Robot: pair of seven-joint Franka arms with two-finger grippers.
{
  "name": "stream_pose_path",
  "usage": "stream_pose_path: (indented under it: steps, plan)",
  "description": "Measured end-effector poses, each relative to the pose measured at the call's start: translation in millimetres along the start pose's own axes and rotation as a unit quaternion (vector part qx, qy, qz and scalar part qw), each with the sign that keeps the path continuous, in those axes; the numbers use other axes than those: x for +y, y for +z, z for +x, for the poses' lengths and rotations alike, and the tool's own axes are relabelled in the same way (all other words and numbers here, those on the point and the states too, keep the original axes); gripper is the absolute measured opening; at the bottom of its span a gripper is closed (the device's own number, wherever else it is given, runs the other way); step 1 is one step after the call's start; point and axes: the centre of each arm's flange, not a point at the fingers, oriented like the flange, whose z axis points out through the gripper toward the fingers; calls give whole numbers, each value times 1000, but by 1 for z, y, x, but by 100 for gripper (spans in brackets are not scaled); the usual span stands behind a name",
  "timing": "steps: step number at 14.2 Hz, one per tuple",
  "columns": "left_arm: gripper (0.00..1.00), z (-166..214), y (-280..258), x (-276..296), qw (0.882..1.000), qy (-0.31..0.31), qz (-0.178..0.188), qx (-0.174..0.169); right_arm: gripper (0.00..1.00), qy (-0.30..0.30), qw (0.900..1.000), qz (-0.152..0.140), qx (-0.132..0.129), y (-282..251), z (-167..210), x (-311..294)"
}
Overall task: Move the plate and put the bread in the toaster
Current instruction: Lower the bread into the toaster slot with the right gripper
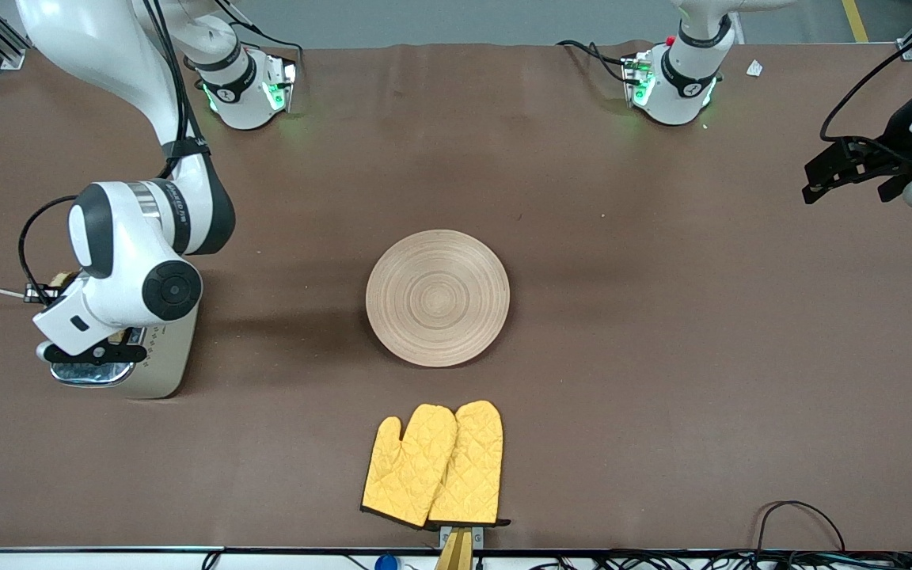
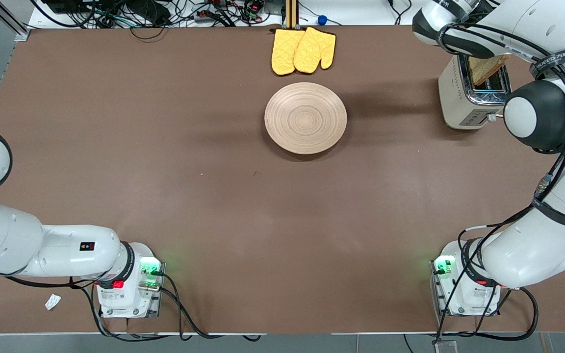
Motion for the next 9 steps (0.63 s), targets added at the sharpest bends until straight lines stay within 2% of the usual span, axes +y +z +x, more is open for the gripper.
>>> stream_pose_path:
  steps: [9]
  plan:
    - [100,0,1,0,1000,0,0,-1,3,-10,1000,3,3,18,2,-7]
